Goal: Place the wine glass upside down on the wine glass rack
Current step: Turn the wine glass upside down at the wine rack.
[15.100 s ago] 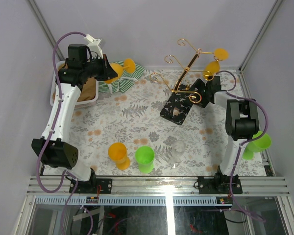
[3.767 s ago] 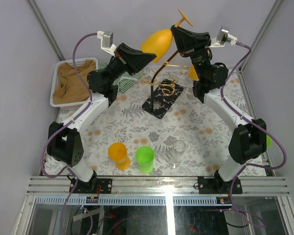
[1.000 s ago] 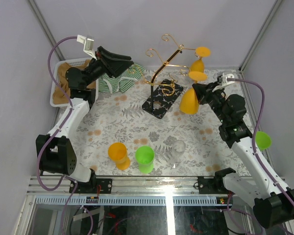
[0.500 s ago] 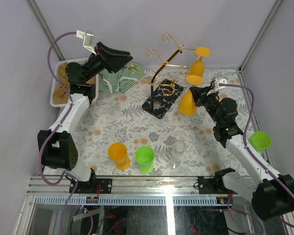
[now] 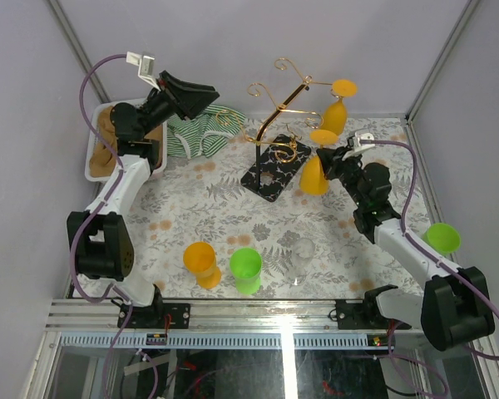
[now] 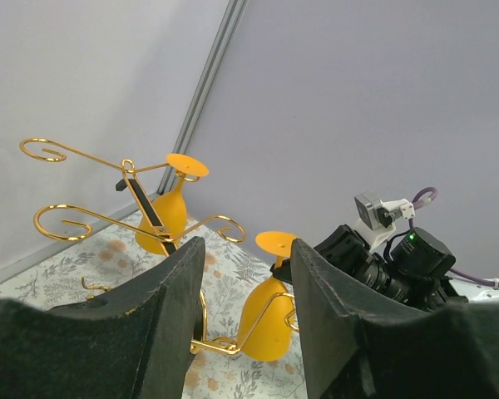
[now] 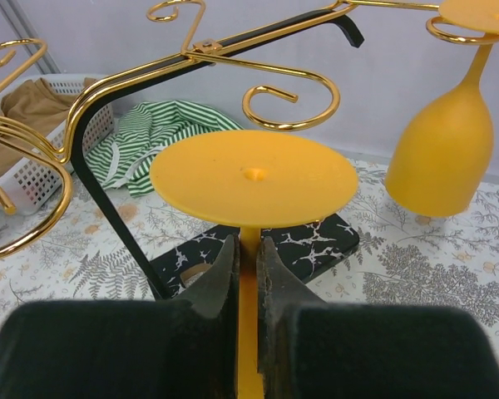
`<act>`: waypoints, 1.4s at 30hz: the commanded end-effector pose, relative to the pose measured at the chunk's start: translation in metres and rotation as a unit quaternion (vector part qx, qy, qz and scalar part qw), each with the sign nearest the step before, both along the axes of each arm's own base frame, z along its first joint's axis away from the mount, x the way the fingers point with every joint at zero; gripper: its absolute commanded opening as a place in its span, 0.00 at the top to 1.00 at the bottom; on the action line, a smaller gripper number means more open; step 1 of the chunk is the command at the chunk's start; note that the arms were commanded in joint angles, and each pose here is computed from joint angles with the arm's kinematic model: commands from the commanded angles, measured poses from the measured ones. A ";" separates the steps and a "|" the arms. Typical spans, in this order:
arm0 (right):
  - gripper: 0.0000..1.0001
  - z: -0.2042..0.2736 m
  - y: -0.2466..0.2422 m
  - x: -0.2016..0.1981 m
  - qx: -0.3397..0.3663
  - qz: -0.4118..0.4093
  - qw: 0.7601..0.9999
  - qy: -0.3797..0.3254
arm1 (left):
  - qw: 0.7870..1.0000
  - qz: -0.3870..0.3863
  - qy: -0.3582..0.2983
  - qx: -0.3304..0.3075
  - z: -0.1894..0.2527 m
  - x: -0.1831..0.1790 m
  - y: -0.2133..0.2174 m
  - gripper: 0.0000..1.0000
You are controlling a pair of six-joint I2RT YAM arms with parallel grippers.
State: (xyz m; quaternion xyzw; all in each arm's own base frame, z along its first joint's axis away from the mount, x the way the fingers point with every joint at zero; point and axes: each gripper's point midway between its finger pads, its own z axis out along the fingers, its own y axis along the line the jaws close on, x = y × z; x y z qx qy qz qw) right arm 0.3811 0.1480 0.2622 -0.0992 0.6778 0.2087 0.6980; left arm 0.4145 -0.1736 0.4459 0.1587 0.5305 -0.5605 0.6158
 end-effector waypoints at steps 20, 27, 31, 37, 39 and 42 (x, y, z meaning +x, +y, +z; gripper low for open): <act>1.00 0.064 0.002 0.015 -0.020 -0.012 0.993 -0.120 | 0.999 -0.001 -0.033 -0.013 0.011 0.018 0.011 0.57; 1.00 0.057 0.007 0.036 -0.014 -0.017 0.992 -0.128 | 0.999 -0.001 -0.033 -0.014 0.009 0.019 0.012 0.57; 1.00 0.056 0.013 0.052 -0.008 -0.013 0.990 -0.138 | 0.999 -0.004 -0.030 -0.011 0.009 0.018 0.013 0.57; 1.00 0.058 0.021 0.064 0.008 -0.002 0.989 -0.145 | 0.999 0.001 -0.034 -0.007 0.011 0.017 0.016 0.58; 1.00 0.056 0.022 0.067 0.010 -0.003 0.989 -0.145 | 0.999 0.001 -0.033 -0.007 0.011 0.017 0.016 0.58; 1.00 0.053 0.024 0.072 0.011 -0.004 0.990 -0.143 | 0.999 0.003 -0.032 -0.006 0.010 0.018 0.017 0.58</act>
